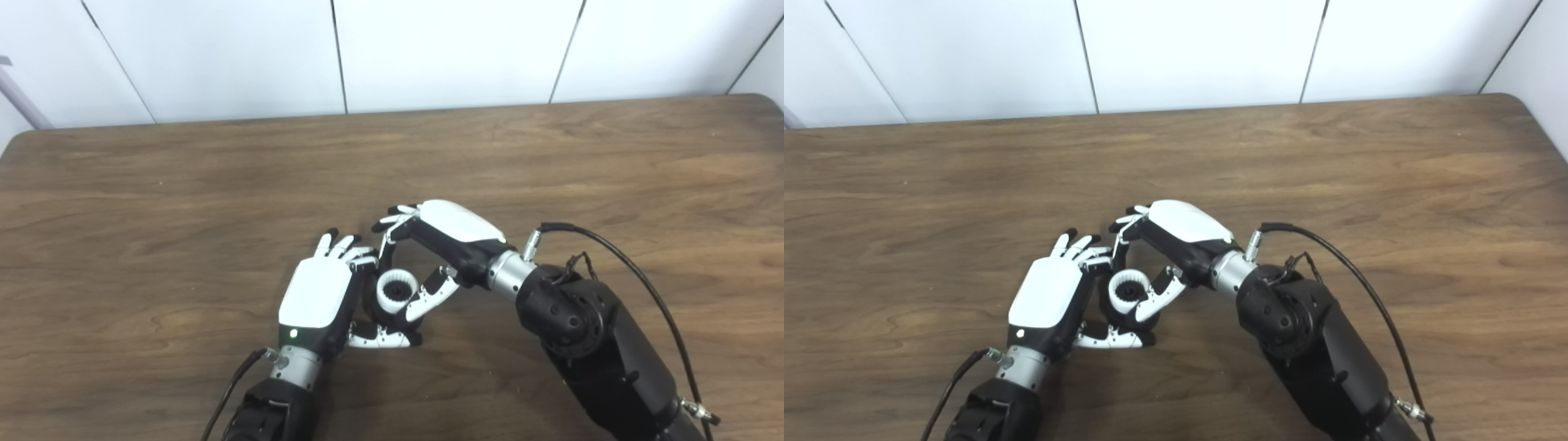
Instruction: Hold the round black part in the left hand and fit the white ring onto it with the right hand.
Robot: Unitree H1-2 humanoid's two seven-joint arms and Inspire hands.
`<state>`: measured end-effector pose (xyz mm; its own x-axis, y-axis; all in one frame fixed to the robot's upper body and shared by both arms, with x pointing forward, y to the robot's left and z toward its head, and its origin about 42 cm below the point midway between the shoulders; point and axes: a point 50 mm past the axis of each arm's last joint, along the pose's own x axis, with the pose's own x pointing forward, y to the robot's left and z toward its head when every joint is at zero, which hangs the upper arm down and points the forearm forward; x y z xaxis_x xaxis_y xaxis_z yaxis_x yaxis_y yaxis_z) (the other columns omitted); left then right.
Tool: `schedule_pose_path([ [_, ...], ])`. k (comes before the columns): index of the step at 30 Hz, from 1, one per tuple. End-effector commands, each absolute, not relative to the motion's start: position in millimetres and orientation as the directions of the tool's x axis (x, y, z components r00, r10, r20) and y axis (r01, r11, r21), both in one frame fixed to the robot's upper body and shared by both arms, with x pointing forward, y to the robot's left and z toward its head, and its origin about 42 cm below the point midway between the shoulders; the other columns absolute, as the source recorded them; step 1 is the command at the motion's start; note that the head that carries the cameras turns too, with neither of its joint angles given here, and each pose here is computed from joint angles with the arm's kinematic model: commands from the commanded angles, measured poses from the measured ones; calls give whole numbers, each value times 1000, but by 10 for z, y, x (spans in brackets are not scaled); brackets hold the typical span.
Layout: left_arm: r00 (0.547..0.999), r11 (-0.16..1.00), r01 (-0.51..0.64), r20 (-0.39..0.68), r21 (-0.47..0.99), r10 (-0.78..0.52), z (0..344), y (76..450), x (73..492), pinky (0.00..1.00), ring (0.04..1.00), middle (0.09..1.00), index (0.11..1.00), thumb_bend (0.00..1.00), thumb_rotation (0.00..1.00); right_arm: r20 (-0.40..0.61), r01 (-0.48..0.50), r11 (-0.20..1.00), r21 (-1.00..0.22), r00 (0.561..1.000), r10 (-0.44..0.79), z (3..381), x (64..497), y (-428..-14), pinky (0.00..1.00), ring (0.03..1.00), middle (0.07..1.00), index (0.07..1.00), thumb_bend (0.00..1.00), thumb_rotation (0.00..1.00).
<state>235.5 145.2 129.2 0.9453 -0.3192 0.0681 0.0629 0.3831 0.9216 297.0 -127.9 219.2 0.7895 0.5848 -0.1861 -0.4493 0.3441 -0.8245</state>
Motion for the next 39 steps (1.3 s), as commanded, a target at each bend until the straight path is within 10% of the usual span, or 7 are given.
schedule_pose_path([
  [1, 939, 387, 58, 81, 920, -333, 1341, 1406, 2336, 1000, 905, 780, 484, 524, 54, -108, -380, 362, -852, 802, 588, 2350, 3027, -1258, 1000, 956, 858, 484, 524, 135],
  [9, 940, 385, 55, 82, 921, -331, 1333, 1403, 2347, 1000, 907, 780, 484, 524, 55, -118, -382, 339, -860, 795, 595, 2353, 3027, -1283, 1000, 959, 863, 492, 524, 149],
  [11, 940, 385, 54, 83, 921, -331, 1338, 1400, 2346, 1000, 906, 779, 484, 524, 55, -114, -380, 340, -860, 793, 598, 2354, 3030, -1289, 1000, 959, 871, 597, 869, 219],
  [14, 940, 379, 52, 84, 924, -332, 1340, 1399, 2346, 1000, 904, 779, 484, 524, 55, -115, -374, 332, -866, 795, 596, 2357, 3034, -1297, 1000, 962, 883, 643, 984, 261],
  [39, 940, 374, 40, 92, 926, -328, 1318, 1436, 2373, 1000, 897, 778, 484, 524, 55, -102, -341, 362, -868, 835, 541, 2449, 3059, -1515, 1000, 987, 907, 645, 1000, 279],
])
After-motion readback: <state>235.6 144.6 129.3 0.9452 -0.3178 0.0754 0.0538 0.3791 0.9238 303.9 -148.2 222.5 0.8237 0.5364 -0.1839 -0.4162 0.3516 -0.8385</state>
